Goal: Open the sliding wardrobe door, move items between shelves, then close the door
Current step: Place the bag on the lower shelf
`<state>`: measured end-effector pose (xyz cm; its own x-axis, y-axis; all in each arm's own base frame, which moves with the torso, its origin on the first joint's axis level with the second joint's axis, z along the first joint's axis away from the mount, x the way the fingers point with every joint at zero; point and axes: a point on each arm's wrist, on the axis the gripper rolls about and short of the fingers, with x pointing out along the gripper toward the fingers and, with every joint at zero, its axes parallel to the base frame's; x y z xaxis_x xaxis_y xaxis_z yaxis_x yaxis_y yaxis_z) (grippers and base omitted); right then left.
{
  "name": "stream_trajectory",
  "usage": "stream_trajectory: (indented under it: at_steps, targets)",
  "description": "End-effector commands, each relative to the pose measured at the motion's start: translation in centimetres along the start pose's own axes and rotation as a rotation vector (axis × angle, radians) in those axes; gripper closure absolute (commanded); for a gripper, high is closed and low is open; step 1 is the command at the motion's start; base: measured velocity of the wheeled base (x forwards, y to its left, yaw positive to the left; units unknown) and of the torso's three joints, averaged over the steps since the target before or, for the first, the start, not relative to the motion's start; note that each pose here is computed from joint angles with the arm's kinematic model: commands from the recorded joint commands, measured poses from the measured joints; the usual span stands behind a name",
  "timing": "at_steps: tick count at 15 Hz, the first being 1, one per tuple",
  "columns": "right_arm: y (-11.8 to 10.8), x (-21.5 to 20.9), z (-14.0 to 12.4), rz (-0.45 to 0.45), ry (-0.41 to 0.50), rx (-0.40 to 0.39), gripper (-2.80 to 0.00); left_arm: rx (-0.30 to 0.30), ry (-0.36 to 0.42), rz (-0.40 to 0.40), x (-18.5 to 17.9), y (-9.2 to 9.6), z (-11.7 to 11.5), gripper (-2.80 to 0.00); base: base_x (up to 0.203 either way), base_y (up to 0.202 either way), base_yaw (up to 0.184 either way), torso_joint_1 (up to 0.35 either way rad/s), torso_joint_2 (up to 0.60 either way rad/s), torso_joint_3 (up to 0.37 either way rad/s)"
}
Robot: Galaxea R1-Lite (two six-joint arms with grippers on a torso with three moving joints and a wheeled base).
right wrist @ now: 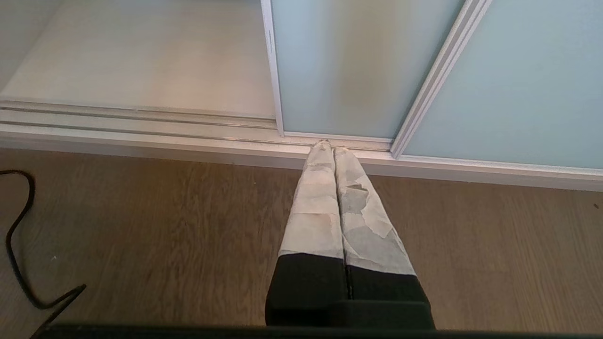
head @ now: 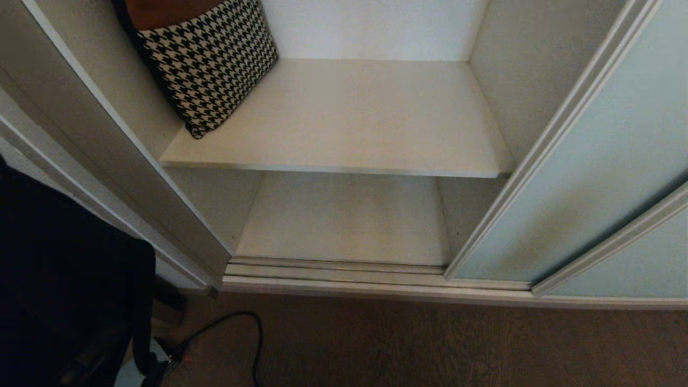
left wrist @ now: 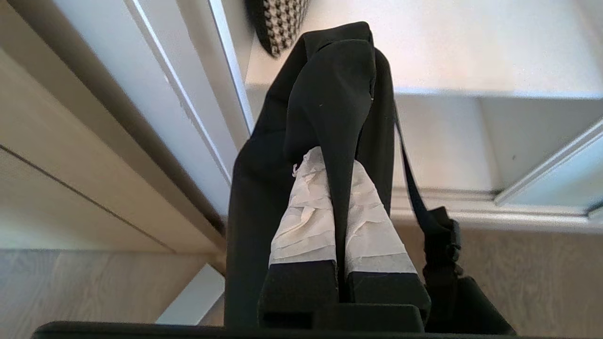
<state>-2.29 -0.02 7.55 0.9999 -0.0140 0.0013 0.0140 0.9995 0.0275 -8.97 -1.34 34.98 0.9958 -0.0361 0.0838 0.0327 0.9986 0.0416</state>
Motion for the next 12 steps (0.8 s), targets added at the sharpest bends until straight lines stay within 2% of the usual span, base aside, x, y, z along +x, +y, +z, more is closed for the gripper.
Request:
stream_trajectory:
  at_steps: [1,12]
  targets:
    - [0.0,0.0,0.0,0.000,-0.002,0.000,0.00,0.004,0.017,-0.002,-0.1,0.0,-0.8,0.00,0.000,0.000,0.000,0.007,0.00,-0.082]
    - [0.0,0.0,0.0,0.000,-0.001,0.000,0.00,-0.010,0.068,-0.005,0.3,0.0,-2.3,0.00,0.000,0.000,0.000,0.003,0.00,-0.187]
